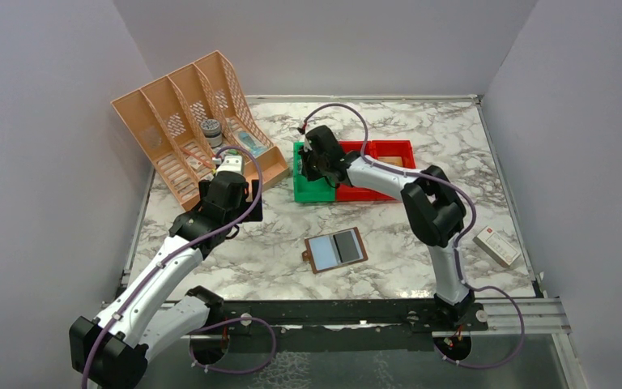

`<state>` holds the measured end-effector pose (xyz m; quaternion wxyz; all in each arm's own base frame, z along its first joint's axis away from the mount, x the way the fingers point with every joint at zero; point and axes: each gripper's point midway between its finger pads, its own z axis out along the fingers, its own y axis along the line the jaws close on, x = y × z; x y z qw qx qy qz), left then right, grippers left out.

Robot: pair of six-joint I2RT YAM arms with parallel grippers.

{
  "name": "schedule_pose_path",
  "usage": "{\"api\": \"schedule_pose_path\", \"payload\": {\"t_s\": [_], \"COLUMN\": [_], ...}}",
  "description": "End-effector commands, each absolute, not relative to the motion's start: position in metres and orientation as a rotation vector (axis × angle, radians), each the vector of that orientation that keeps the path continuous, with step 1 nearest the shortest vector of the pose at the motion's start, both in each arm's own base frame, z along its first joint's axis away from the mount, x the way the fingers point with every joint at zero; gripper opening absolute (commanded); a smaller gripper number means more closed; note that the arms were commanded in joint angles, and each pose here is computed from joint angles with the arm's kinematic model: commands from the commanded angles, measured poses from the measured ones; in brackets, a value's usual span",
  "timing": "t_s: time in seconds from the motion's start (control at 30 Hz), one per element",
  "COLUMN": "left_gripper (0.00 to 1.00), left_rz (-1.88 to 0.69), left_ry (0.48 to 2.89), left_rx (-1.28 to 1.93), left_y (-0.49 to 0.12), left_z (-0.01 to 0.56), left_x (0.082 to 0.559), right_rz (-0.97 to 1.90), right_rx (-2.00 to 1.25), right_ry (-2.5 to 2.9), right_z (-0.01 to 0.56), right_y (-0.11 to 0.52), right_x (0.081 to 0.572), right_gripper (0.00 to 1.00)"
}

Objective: Take the credit cards out of the card holder

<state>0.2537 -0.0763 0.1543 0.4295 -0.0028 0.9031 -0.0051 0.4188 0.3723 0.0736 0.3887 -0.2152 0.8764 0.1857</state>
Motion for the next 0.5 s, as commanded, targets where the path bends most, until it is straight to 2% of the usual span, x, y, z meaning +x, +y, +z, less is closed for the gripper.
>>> {"api": "schedule_pose_path", "payload": {"t_s": [0.0,0.47], "left_gripper": [0.99,0.99], "left_rz": [-0.025,-0.025], "left_ry": [2.249,2.250], "left_rx": [0.005,0.003], "left_y": [-0.077,-0.078], "left_z": [0.156,0.156], "left_x": [0.254,0.255], "right_rz": [0.434,0.354], "right_rx": [-0.468,-0.415], "right_ry": [2.302,2.293], "right_z": [0.057,0.036], "right_y": [0.369,0.368], "right_x": [0.427,0.446], "right_gripper": [0.01,0.03]}}
